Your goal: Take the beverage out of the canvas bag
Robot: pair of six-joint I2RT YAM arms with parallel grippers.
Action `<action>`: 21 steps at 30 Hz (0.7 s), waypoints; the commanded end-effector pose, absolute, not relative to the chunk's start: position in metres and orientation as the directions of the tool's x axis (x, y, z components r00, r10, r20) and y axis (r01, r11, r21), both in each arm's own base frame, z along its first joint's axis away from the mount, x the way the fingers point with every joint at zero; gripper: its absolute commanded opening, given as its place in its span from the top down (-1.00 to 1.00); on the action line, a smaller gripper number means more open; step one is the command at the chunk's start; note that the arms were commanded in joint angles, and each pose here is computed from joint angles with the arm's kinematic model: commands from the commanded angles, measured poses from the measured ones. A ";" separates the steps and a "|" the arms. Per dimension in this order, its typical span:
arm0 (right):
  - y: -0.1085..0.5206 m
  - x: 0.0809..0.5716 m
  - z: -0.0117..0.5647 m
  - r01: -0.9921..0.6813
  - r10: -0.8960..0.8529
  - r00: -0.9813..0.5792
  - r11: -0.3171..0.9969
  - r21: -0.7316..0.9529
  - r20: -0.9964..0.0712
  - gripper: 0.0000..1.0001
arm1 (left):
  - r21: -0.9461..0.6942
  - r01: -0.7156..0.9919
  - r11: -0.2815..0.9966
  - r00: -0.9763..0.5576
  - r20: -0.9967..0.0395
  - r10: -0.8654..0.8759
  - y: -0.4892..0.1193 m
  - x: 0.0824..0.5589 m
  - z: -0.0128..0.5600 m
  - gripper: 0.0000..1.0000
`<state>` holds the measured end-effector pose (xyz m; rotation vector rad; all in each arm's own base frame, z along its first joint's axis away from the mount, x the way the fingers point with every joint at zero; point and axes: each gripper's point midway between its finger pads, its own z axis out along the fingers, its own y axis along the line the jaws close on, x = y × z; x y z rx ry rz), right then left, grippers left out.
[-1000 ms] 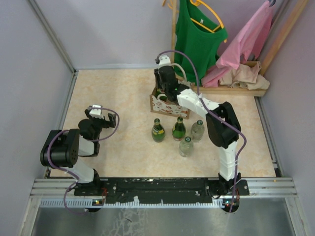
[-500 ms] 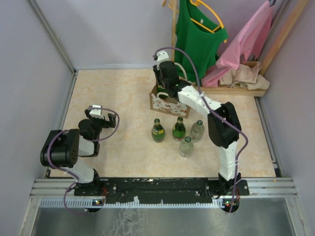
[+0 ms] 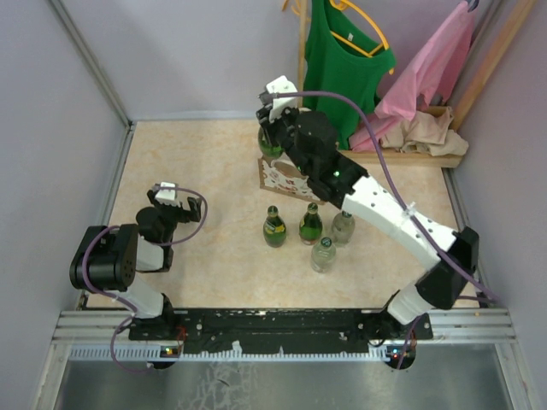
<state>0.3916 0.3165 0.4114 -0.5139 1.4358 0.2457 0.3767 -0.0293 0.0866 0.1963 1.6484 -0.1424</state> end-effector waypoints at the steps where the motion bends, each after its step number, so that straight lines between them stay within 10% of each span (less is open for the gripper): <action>1: 0.309 0.322 0.516 -0.511 0.055 0.356 0.847 -0.145 -0.933 1.00 | 0.035 0.220 0.975 -0.059 -0.997 0.049 -0.032 0.380 0.092 -1.00; 21: 0.372 0.180 0.391 -0.823 0.046 0.079 0.567 -0.039 -0.996 1.00 | 0.033 0.220 0.975 -0.060 -0.997 0.047 -0.032 0.380 0.092 -1.00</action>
